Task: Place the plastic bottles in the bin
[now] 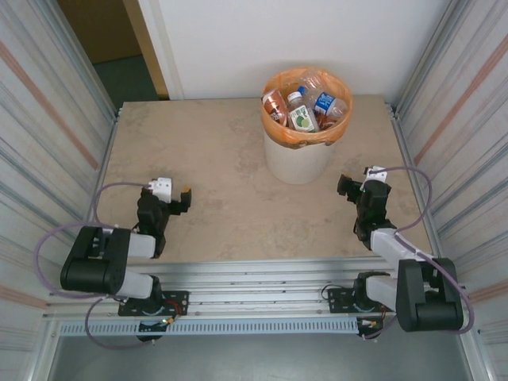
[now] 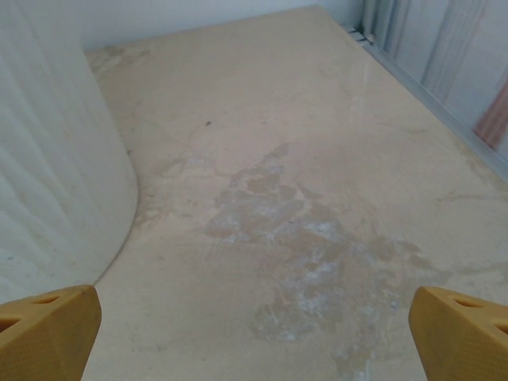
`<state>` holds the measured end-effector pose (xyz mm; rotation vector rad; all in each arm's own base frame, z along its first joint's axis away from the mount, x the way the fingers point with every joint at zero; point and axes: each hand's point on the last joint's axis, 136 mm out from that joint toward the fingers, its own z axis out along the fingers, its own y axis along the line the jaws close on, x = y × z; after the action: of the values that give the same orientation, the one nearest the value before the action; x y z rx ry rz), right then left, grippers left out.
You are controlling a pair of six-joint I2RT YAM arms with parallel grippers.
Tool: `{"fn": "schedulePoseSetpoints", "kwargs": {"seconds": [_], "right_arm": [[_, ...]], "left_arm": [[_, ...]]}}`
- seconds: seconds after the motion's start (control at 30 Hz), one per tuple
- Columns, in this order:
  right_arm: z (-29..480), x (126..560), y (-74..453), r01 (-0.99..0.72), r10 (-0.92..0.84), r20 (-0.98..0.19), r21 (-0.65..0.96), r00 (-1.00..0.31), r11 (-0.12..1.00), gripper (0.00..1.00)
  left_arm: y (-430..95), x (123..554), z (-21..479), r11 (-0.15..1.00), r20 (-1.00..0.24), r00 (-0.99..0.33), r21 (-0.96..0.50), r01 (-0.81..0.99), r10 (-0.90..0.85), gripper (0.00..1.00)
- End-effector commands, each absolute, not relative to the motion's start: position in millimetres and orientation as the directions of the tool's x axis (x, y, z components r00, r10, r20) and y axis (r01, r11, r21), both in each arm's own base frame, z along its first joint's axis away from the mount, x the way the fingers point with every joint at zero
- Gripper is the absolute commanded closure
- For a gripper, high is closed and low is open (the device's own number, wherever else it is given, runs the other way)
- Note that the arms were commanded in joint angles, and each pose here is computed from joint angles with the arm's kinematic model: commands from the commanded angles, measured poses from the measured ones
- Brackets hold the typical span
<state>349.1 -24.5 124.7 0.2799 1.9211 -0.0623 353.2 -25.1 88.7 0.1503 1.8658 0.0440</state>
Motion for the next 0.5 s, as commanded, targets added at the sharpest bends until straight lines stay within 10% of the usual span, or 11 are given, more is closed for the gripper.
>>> {"fn": "schedulePoseSetpoints", "kwargs": {"seconds": [0.0, 0.47], "right_arm": [[129.6, 357.5, -18.3, 0.159, 0.127, -0.949, 0.084, -0.287, 0.984, 0.02], [109.3, 369.2, -20.7, 0.087, 0.114, -0.953, 0.093, -0.28, 0.992, 0.02]], "left_arm": [[-32.7, 370.4, 103.5, 0.983, -0.96, -0.229, 0.132, 0.13, 0.16, 0.01], [-21.2, 394.1, 92.4, 0.985, -0.926, -0.373, -0.001, 0.172, 0.064, 0.01]]}}
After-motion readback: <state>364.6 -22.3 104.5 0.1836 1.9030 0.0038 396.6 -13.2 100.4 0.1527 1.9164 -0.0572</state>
